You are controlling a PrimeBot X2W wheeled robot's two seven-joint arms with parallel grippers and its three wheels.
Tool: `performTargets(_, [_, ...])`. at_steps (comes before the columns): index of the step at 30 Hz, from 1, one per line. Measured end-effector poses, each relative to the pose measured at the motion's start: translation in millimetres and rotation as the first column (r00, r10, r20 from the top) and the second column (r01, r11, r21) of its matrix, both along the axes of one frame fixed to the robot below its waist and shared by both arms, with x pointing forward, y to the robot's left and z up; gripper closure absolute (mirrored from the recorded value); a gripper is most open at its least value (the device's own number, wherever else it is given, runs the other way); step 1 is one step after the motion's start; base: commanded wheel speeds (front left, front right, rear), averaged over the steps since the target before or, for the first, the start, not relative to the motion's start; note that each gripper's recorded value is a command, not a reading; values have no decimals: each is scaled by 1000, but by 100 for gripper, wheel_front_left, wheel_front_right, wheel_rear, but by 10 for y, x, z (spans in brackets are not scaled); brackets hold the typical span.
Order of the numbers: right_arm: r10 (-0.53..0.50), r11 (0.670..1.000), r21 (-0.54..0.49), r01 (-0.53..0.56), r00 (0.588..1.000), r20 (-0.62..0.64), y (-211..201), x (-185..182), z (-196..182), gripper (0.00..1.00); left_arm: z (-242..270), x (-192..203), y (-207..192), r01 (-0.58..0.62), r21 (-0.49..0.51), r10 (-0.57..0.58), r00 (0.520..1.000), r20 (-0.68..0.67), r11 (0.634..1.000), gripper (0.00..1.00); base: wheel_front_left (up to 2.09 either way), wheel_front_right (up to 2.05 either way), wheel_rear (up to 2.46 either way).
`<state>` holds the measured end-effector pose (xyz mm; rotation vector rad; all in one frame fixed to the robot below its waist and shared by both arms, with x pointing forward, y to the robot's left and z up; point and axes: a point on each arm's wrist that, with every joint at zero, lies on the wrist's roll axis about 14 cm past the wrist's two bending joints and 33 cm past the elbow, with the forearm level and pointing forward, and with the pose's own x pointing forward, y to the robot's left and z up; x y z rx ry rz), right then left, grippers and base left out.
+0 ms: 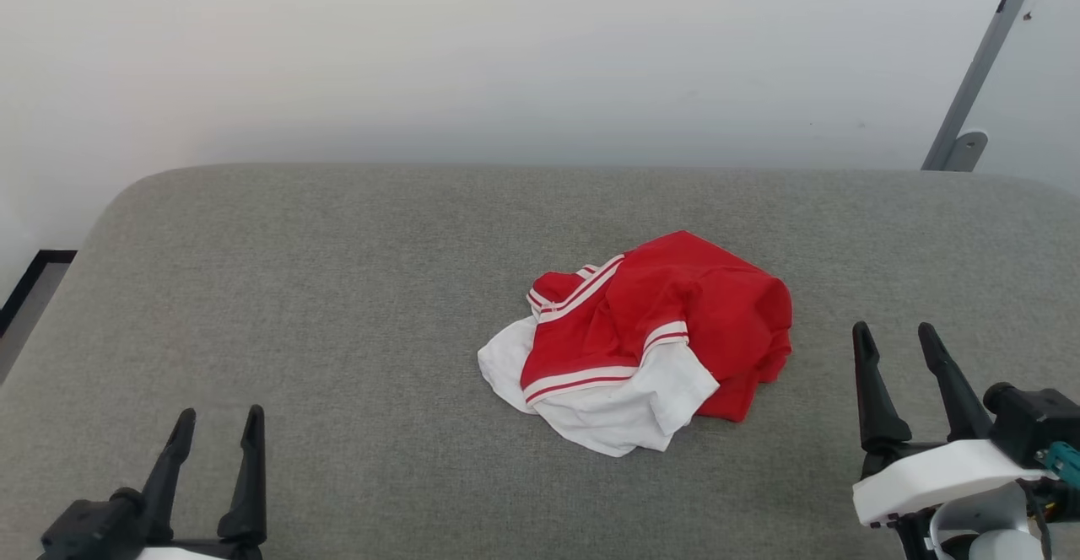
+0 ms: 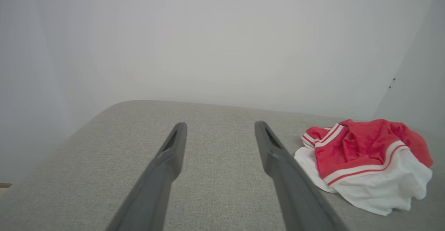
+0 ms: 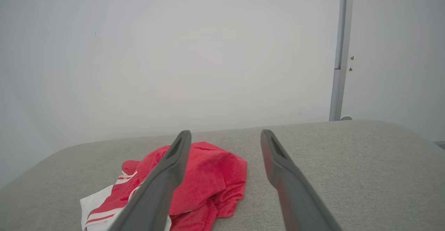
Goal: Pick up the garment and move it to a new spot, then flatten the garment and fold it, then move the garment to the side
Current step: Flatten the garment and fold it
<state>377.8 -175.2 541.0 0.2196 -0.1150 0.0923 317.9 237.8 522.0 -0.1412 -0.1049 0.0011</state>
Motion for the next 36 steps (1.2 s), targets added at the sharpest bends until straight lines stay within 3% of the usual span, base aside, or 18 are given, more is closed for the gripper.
performTargets(7, [98,995,-1,-98,993,-63,305,25,-110,0,-10,-37,-9,-5,0,5,1000,6,1000,0,0,0,0])
performTargets(12, [238,969,-24,-246,956,-171,695,8,-314,0,-29,-83,28,-22,-2,22,1000,3,1000,0,0,0,0])
performTargets(20, [370,892,-104,-441,842,-392,1110,21,-725,0,-89,-157,109,-56,-17,56,998,-13,998,0,0,0,0])
performTargets(22, [368,860,-167,-482,814,-450,1129,49,-836,0,-94,-157,117,-61,-22,60,998,-14,998,0,0,0,0])
performTargets(32, [342,771,-223,-597,683,-645,1300,161,-1300,0,-200,-123,173,-94,-47,91,995,-50,994,0,0,0,0])
performTargets(33, [341,763,-229,-605,677,-652,1312,171,-1321,23,-206,-118,180,-97,-49,95,994,-52,994,0,0,0,0])
performTargets(34, [341,763,-229,-605,677,-652,1312,171,-1321,73,-206,-118,180,-97,-49,95,994,-52,994,0,0,0,0])
performTargets(35, [340,760,-227,-609,671,-659,1325,185,-1338,100,-211,-113,185,-100,-50,97,994,-54,994,0,0,0,0])
performTargets(36, [344,755,-230,-614,670,-658,1343,195,-1341,100,-214,-107,186,-101,-52,99,994,-54,993,0,0,0,0])
